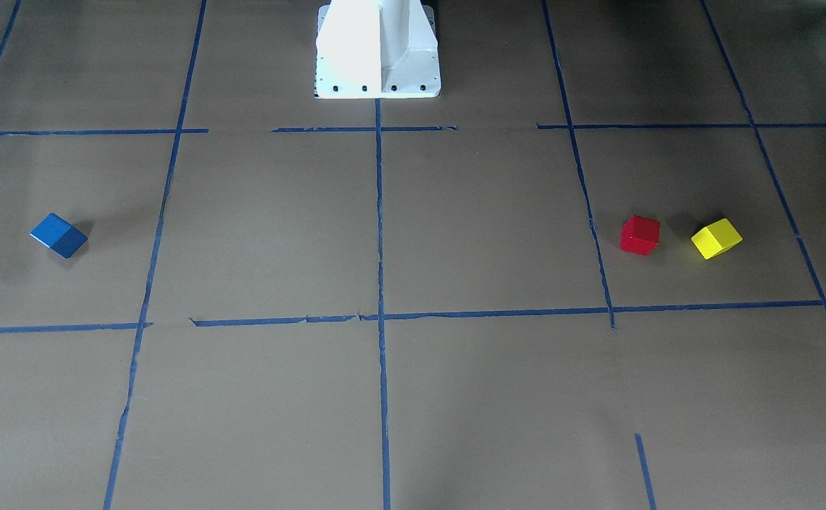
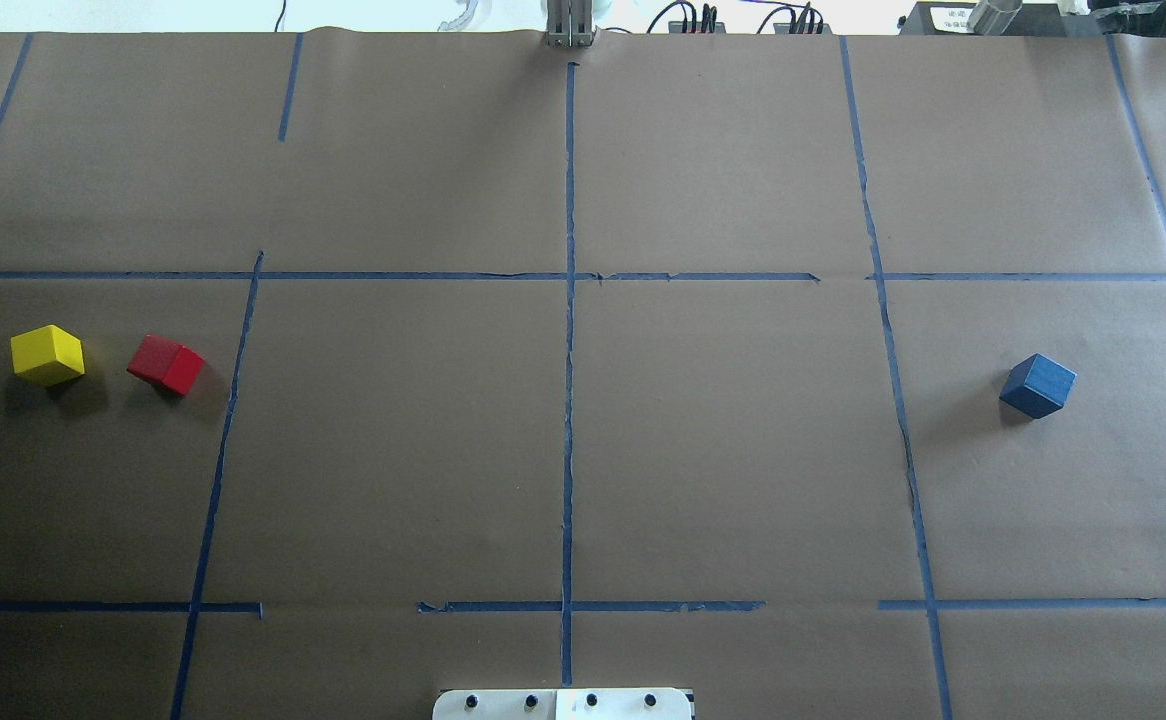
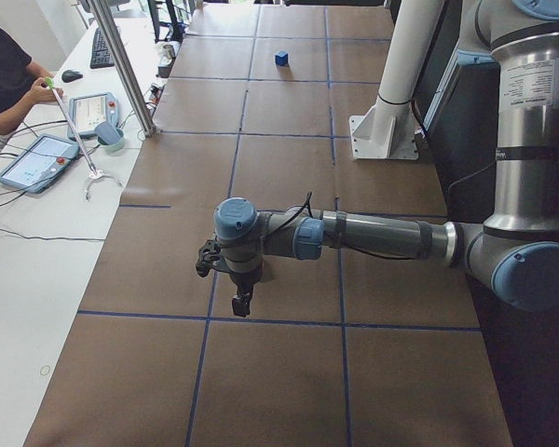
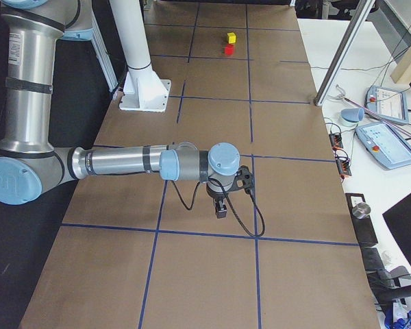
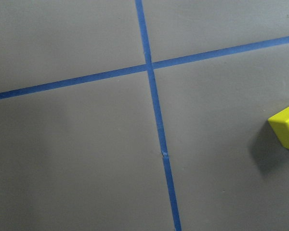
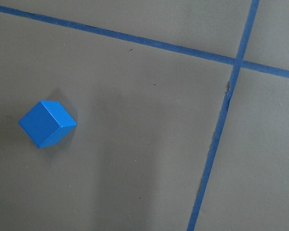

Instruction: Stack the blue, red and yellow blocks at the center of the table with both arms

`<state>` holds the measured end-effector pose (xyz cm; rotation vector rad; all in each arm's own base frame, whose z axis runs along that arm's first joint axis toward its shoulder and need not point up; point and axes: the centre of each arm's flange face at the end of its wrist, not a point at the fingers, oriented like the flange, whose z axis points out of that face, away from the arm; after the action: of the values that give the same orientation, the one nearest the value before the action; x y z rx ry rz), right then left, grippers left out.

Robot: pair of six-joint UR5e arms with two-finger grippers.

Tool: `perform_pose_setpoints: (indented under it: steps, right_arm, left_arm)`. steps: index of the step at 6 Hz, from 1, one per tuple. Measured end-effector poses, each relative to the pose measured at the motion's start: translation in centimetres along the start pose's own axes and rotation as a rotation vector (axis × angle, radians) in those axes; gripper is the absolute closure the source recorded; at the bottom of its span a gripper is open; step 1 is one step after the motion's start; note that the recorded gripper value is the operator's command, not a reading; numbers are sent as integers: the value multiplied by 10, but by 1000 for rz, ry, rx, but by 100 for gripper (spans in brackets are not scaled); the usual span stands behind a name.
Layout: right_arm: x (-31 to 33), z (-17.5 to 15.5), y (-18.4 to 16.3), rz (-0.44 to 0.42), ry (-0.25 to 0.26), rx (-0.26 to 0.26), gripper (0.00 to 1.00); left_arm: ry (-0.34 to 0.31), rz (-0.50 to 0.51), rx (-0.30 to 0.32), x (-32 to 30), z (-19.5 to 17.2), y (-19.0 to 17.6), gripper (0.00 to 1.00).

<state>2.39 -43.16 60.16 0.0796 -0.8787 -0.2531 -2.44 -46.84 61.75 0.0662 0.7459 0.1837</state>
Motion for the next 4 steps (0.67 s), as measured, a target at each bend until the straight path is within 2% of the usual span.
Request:
perform_pose_setpoints:
  steps: [2,4]
  right_arm:
    - [-14,4,-5,51,-9,-5,1]
    - [-61,27,-26,111,-7,-2,1]
  left_arm:
    - [34,64,11,23,11,-8,0]
    - [74,87,18,31,17,-10,0]
